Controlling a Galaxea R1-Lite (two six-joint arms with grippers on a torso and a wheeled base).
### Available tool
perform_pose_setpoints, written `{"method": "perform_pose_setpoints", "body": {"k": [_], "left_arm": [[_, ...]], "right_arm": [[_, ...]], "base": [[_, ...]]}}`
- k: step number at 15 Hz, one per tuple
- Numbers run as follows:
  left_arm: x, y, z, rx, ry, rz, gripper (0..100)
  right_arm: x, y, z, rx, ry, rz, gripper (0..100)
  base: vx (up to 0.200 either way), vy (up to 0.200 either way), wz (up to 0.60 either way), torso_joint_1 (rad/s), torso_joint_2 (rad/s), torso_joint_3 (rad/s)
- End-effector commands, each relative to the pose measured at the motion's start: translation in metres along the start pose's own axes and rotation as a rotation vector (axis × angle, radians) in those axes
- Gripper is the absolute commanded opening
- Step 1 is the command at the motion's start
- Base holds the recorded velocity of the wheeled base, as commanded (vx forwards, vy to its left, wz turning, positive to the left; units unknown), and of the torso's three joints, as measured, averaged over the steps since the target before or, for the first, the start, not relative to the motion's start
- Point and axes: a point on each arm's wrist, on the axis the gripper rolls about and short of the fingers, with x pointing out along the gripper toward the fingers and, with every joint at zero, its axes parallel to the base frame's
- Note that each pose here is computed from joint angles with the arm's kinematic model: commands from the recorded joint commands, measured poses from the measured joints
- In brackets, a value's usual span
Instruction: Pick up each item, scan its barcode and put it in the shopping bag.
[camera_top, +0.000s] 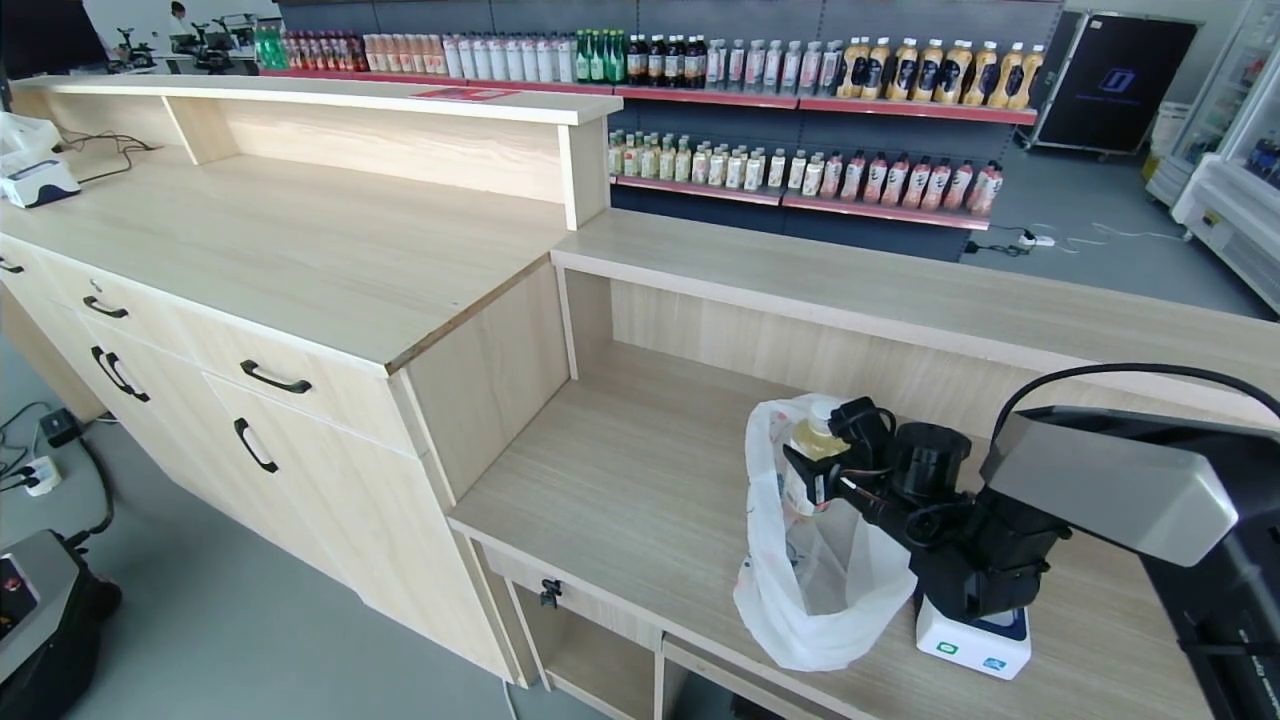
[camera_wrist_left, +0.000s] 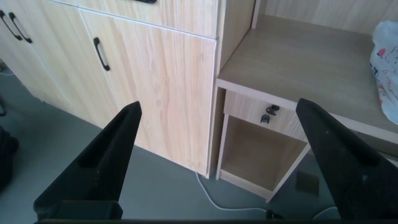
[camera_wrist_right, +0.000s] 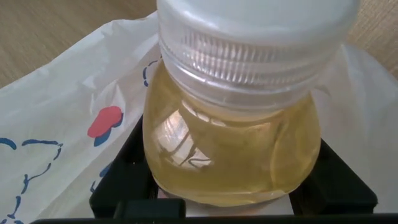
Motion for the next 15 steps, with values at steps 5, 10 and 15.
{"method": "perform_pose_setpoints", "body": {"k": [5,10,15], "left_arm": [[0.000,0.000,0.000,0.000,-0.001,0.000,100],[0.000,0.000,0.000,0.000,-0.001,0.000,100],[0.000,0.000,0.000,0.000,0.001,0.000,100]], "right_arm": [[-0.018,-0.004,0.061,0.048,-0.095,0.003,100],[-0.144,-0.024,0.153,0.020,-0.026,-0.042,100],[-0.265,-0.078,0.162,-0.071,0.217,-0.354,100]], "base": [[0.000,0.000,0.00,0.000,0.00,0.000],[0.000,0.000,0.00,0.000,0.00,0.000],[0.000,0.000,-0.24,-0.001,0.00,0.001]]}}
